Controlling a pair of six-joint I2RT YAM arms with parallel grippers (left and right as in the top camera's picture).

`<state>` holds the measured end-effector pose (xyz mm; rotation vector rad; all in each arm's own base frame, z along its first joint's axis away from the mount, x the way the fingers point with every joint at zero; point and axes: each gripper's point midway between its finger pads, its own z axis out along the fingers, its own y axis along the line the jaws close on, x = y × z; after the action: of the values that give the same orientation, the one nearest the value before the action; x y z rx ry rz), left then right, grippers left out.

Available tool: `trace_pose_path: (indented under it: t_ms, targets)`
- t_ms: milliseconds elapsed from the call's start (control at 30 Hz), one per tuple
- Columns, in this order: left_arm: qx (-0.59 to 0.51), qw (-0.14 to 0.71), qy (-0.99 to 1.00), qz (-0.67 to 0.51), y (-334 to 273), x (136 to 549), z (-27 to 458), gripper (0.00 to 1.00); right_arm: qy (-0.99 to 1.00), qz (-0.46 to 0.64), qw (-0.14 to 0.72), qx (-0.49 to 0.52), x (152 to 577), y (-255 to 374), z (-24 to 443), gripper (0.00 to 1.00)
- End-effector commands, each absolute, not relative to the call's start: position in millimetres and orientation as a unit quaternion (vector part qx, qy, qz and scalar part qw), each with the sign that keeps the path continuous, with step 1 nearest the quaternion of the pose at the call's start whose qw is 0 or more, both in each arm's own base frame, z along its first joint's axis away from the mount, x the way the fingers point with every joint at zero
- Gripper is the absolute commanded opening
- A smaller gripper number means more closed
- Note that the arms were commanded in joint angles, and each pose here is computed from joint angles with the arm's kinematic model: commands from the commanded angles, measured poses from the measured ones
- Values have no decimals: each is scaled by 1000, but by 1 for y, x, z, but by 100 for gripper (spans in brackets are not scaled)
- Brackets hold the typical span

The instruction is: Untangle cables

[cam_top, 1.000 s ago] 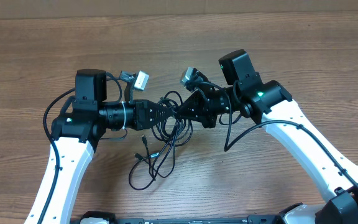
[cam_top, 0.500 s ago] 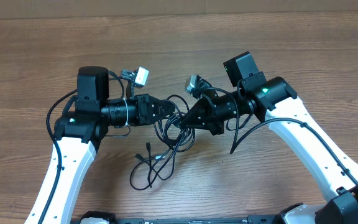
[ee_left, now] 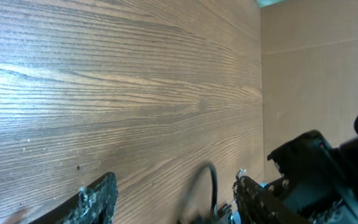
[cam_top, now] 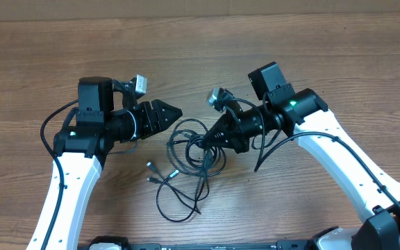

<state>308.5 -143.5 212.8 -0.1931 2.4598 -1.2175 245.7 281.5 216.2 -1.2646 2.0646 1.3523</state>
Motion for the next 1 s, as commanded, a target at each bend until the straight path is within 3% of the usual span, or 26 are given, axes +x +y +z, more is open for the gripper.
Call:
trace_pose_path:
  t_ms: [0, 167, 367, 633, 733, 833, 967]
  targets:
    - [-46, 203, 865, -457, -150, 308, 231, 62, 768, 489, 168, -378, 259, 283, 222, 4]
    - [-37, 198, 860, -469, -153, 305, 235, 62, 854, 428, 183, -233, 305, 276, 211, 4]
    - [-27, 177, 869, -462, -154, 293, 226, 59, 850, 449, 201, -190, 320, 283, 225, 4]
    - [-77, 128, 918, -368, -135, 274, 187, 58, 854, 450, 212, -154, 331, 283, 229, 4]
    - [-82, 128, 915, -373, -144, 276, 189, 66, 854, 451, 209, -149, 331, 283, 230, 4]
    - [-108, 130, 920, -353, -147, 281, 184, 88, 857, 455, 201, -135, 331, 283, 230, 4]
    - [-149, 132, 927, -317, -149, 287, 174, 93, 854, 462, 196, -137, 329, 285, 231, 4]
